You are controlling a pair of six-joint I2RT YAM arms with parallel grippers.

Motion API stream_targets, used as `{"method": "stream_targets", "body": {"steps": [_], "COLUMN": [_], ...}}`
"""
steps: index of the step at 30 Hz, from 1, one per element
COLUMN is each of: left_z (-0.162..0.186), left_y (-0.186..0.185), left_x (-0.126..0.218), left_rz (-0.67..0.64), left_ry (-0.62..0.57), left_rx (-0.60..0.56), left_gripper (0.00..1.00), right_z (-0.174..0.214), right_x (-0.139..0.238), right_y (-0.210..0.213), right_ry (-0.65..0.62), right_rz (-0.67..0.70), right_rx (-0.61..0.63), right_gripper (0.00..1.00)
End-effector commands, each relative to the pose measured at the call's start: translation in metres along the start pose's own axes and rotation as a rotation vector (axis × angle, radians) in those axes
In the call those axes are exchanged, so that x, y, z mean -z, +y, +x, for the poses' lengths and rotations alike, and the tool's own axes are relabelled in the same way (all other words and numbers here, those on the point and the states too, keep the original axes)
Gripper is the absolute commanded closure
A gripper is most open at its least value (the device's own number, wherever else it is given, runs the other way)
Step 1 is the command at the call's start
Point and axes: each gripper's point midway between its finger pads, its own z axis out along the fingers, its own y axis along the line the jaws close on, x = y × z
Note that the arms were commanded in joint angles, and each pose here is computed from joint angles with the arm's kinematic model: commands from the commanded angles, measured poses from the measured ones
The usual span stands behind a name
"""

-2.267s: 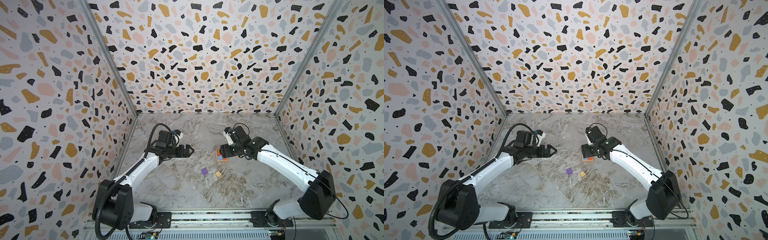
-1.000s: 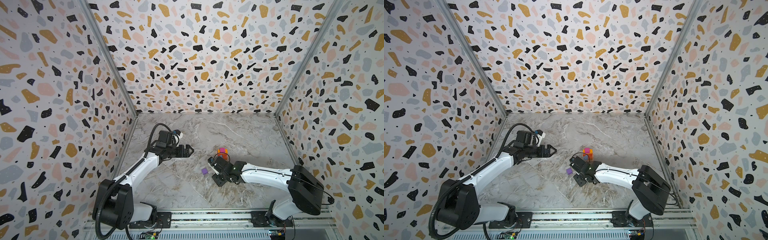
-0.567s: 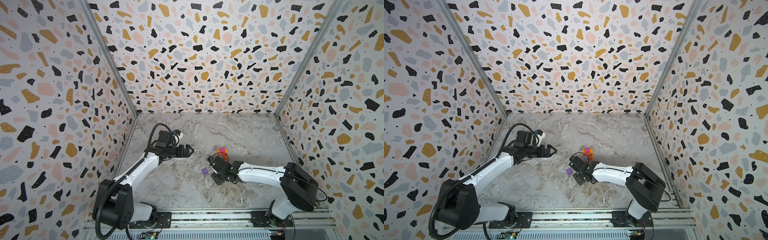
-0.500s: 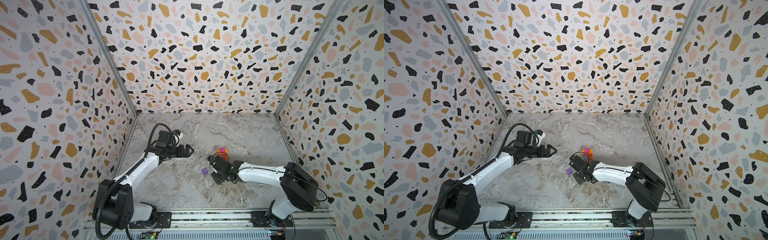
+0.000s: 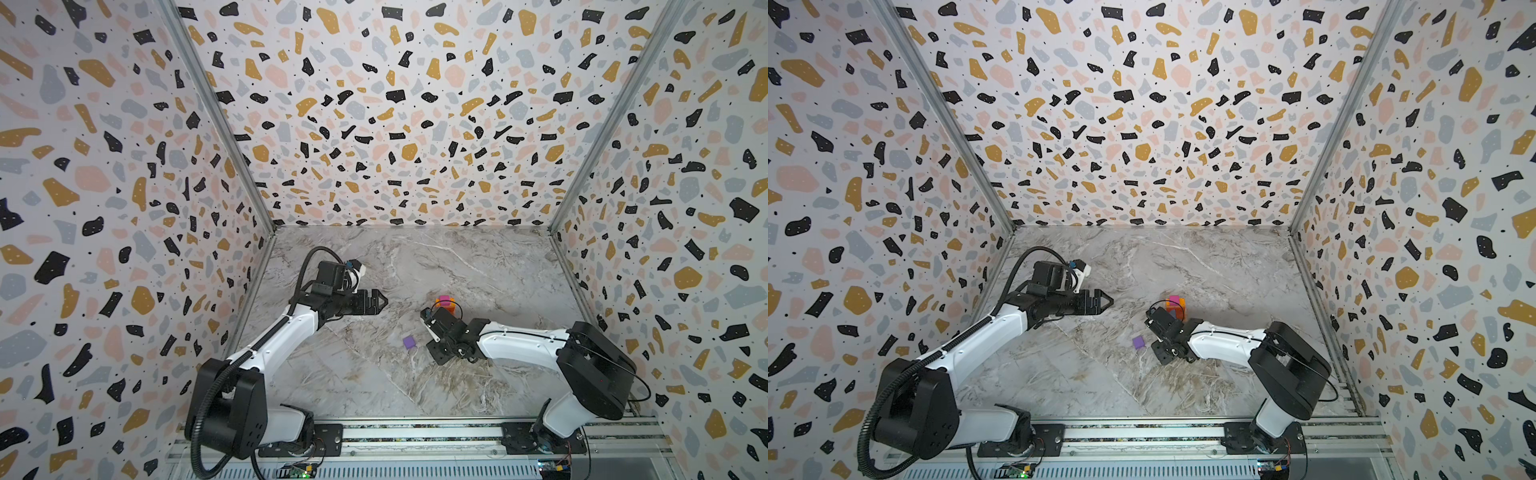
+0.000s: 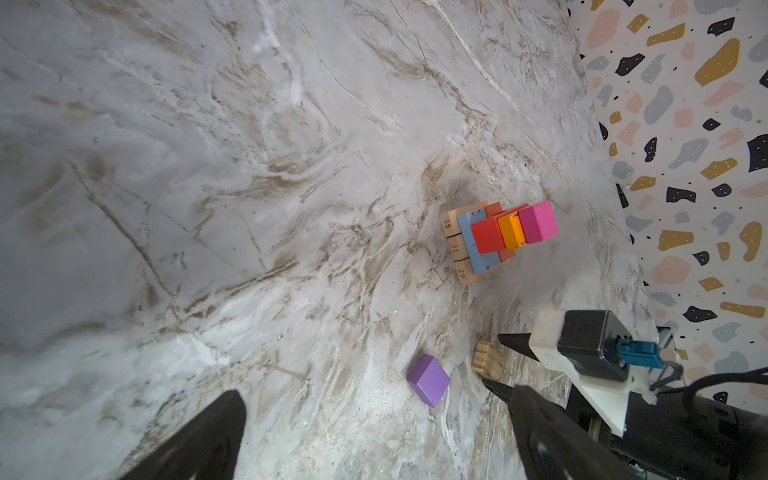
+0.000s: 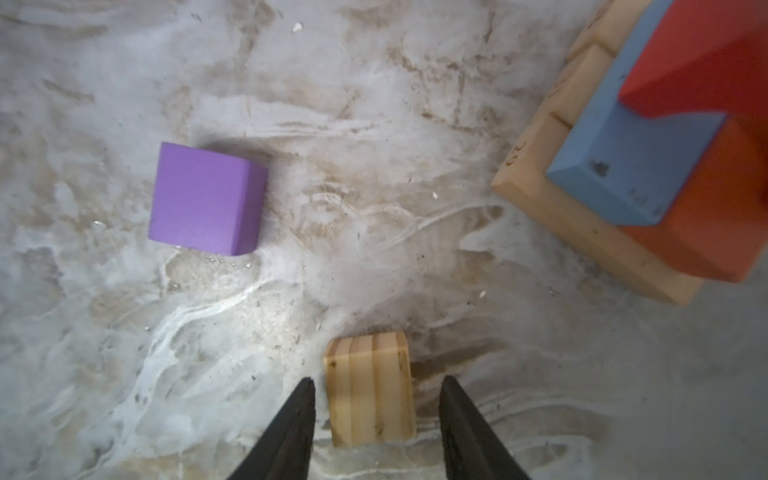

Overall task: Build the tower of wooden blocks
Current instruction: 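Close the right gripper on the light-wood cube and lift it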

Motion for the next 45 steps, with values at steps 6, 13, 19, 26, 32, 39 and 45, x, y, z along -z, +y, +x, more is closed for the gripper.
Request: {"method": "stream_targets", "body": {"steps": [6, 13, 19, 26, 32, 39, 45], "left_z": [-0.004, -0.004, -0.004, -0.004, -0.004, -0.004, -0.004], "left_y": [0.002, 0.002, 0.001, 0.001, 0.002, 0.001, 0.002], "left_x": [0.000, 0.000, 0.000, 0.000, 0.000, 0.000, 0.000], "left_rz": [-0.002, -0.003, -0.002, -0.002, -0.003, -0.001, -0.002], "left_ry": [-0.013, -0.011, -0.013, -0.013, -0.010, -0.011, -0.012], "left_rx": [-0.007, -0.006, -0.008, -0.008, -0.004, -0.004, -0.004], "left_gripper": [0.00, 0.00, 0.00, 0.00, 0.00, 0.00, 0.00], "right_z": [0.004, 0.004, 0.001, -0.002, -0.007, -0.026, -0.045], "right_x": [-0.006, -0.009, -0.004, 0.000, 0.011, 0.037, 0.066], "right_y": [0.004, 0.000, -0.002, -0.003, -0.005, -0.008, -0.012], "right_ry": [0.018, 0.029, 0.017, 0.013, 0.015, -0.015, -0.048], "right_rz": [-0.028, -0.005, -0.002, 0.003, 0.016, 0.032, 0.031], "right_rx": [0.000, -0.014, -0.022, -0.036, -0.057, -0.111, -0.164], "right_gripper": [0.54, 0.58, 0.60, 0.67, 0.72, 0.75, 0.75]}}
